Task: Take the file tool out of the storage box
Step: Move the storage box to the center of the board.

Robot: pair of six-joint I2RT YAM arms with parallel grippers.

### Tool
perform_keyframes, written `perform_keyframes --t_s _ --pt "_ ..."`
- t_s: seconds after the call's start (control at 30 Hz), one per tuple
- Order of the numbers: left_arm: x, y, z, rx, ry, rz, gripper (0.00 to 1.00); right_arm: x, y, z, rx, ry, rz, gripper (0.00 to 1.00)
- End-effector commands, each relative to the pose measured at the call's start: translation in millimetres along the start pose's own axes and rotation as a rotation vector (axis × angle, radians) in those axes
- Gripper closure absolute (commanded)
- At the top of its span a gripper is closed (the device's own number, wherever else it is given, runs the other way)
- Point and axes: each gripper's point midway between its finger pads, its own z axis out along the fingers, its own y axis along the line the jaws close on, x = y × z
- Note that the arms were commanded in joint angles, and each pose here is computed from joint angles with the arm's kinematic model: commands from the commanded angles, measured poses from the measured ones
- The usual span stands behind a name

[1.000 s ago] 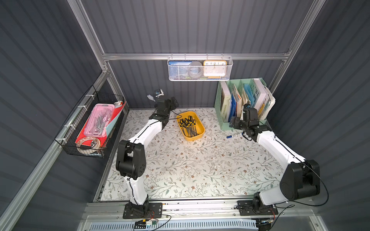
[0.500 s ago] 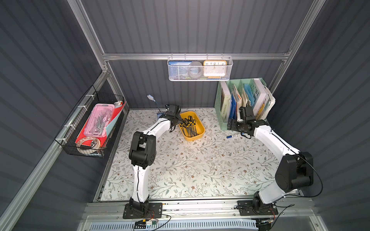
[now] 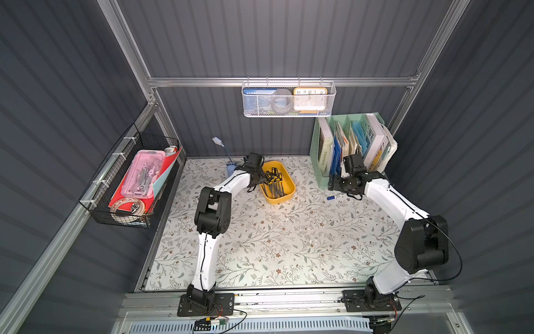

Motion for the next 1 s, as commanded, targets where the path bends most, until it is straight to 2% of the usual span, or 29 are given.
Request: perform_keyframes --t_s 0.0,0.17,0.33,0.47,0.53,0.7,0.87,0.97 --pt "5.2 5.9 1.3 -0.031 0.038 0.036 1.0 -0.4 6.4 -5.1 -0.021 0.018 0.005 0.19" --pt "8.9 15.2 -17.7 -0.061 0.047 0.058 1.0 0.6 18.7 -8.3 -0.041 0.022 -0.008 0.22" --pt "17.2 37.9 -58.3 -0.101 0.029 0.12 1.0 6.0 55.4 -11.8 -0.06 0.019 -0.078 0.22" --pt "35.2 61.1 -90.9 -0.131 0.034 0.178 1.0 7.6 79.6 -15.1 -0.08 0.018 -0.055 0.22" --pt "51.7 79.4 -105.5 -0.154 0.055 0.205 1.0 9.0 89.6 -17.5 -0.091 0.022 -0.02 0.22" --pt "62.8 125.4 -139.0 -0.221 0.061 0.199 1.0 20.2 116.3 -24.1 -0.116 0.016 -0.002 0.23" --pt "59.4 177.7 -149.0 -0.319 0.065 0.2 1.0 37.1 134.9 -21.5 -0.139 0.04 0.022 0.23" --pt "48.9 191.0 -150.7 -0.333 0.049 0.241 1.0 43.4 142.1 -18.5 -0.149 0.057 0.03 0.23"
